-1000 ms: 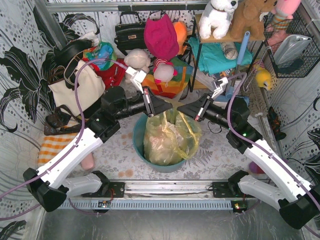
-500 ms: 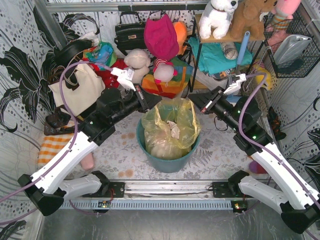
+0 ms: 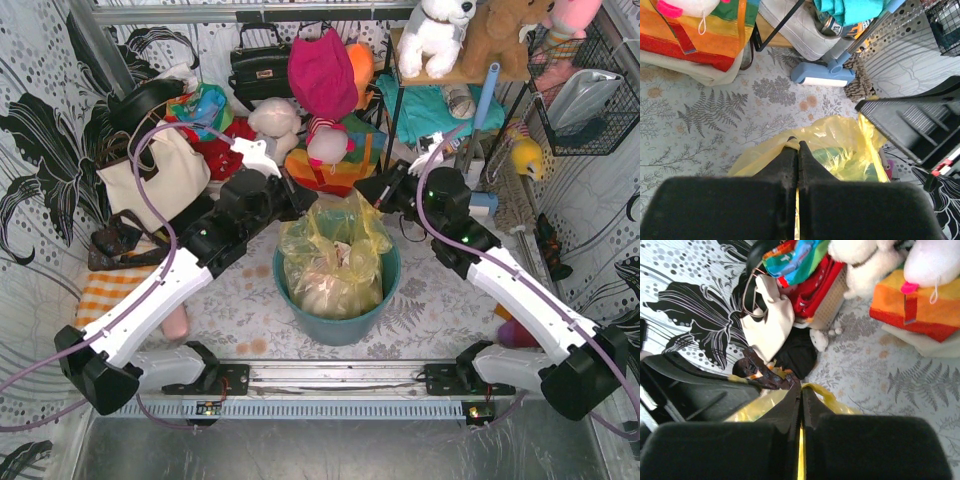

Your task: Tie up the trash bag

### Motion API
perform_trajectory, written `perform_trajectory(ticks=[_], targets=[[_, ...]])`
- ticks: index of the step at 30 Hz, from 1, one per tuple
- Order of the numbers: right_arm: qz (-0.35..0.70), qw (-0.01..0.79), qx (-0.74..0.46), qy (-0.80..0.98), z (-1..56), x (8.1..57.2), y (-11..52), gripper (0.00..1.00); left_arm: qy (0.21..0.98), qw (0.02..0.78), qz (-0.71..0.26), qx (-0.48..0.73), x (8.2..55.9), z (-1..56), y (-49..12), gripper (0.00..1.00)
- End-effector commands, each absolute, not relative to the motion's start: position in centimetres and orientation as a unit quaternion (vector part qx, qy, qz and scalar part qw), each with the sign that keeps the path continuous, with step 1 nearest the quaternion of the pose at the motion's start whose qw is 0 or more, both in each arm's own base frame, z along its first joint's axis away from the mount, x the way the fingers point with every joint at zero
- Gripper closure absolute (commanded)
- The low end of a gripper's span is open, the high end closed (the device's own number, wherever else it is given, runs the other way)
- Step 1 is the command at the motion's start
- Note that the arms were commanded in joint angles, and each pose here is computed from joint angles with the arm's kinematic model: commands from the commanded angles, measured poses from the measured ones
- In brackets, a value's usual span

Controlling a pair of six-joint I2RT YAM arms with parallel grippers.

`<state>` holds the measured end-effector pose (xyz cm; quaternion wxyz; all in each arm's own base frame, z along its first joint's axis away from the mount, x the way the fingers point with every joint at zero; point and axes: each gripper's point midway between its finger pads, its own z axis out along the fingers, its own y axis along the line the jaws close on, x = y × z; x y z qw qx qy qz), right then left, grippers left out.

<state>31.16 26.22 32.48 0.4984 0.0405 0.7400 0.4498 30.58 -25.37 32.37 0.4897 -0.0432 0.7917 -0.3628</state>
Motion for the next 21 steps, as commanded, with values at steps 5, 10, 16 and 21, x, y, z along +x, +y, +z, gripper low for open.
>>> perform_trajectory(ticks=[5,10,16,21], targets=[[0.508,0.592,-0.033,0.624,44.7,29.9,26.8,1.0,0.659,0.582,-0.471,0.074,28.4,45.0,-27.5,1.0],[0.541,0.607,-0.079,0.577,48.7,26.6,26.4,1.0,0.569,0.588,-0.552,0.163,23.2,49.5,-28.1,1.0],[0.558,0.617,-0.113,0.543,50.6,22.8,25.0,1.0,0.502,0.579,-0.607,0.21,18.3,50.9,-27.3,1.0],[0.56,0.626,-0.125,0.528,50.4,20.6,23.7,1.0,0.472,0.571,-0.622,0.252,15.1,51.2,-26.4,1.0]])
